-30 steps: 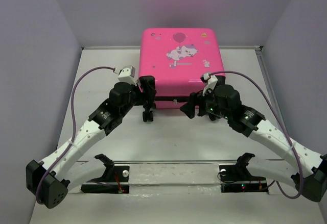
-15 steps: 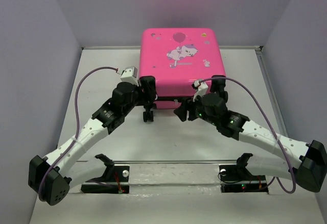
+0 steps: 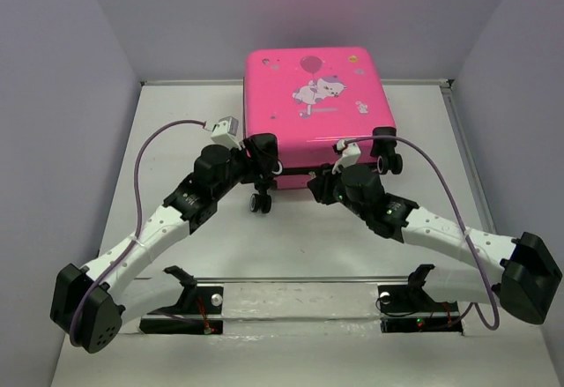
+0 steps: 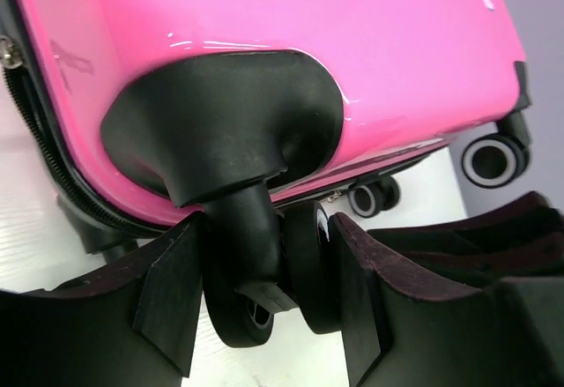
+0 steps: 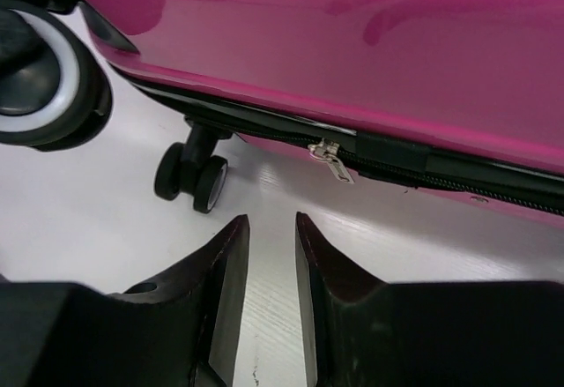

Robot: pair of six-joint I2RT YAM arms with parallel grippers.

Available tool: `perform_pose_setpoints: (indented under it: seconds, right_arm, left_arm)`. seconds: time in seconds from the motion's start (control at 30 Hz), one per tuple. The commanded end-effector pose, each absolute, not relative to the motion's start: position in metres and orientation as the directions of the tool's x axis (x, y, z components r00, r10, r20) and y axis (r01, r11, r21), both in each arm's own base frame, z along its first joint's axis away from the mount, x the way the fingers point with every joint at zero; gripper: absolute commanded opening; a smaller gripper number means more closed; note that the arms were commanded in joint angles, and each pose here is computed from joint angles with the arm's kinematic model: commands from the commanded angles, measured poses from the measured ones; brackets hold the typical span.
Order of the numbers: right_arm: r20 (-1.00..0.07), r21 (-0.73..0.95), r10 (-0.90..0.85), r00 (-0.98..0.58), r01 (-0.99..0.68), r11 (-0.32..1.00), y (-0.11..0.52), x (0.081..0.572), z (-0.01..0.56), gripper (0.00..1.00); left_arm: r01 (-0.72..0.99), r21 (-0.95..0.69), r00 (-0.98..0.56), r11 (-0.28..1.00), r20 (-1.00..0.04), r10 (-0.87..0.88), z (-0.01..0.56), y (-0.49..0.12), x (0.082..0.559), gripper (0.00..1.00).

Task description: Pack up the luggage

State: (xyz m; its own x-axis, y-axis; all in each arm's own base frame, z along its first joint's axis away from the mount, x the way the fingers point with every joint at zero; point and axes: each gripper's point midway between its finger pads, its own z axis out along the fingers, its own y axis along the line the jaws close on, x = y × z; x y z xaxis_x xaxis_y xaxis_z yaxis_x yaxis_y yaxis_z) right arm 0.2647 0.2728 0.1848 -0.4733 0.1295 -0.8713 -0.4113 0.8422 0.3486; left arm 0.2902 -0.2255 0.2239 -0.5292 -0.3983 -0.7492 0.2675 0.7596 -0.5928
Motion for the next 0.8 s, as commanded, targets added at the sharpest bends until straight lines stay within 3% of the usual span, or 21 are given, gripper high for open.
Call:
perform_pose_setpoints:
  seconds: [0.0,0.2,0.57,0.77]
  right_arm:
    - [-0.891,0.360,0.213,-0.400,-0.339,0.869,0.259,0.277,0.193,0.33]
    - [-0.892,0.334,0.210,-0.399,-0.270,0.903,0.227,0.279,0.168,0.36]
    - [-0.918,0.309,0.201,-0.342,-0.299,0.903,0.192,0.302,0.161,0.42]
    - [-0.922,0.334,0.198,-0.333,-0.425,0.842,0.213,0.296,0.164,0.45]
  left_arm:
    - [0.425,-0.667,-0.520,0.612,-0.733,-0.438,0.256,-0.253,0.275,0.06]
    - [0.484,-0.717,-0.566,0.501,-0.693,-0.445,0.264,-0.288,0.248,0.06]
    - [0.491,-0.747,-0.586,0.449,-0.664,-0.464,0.266,-0.301,0.244,0.06]
    - [0.496,-0.752,-0.593,0.433,-0.658,-0.464,0.268,-0.305,0.242,0.06]
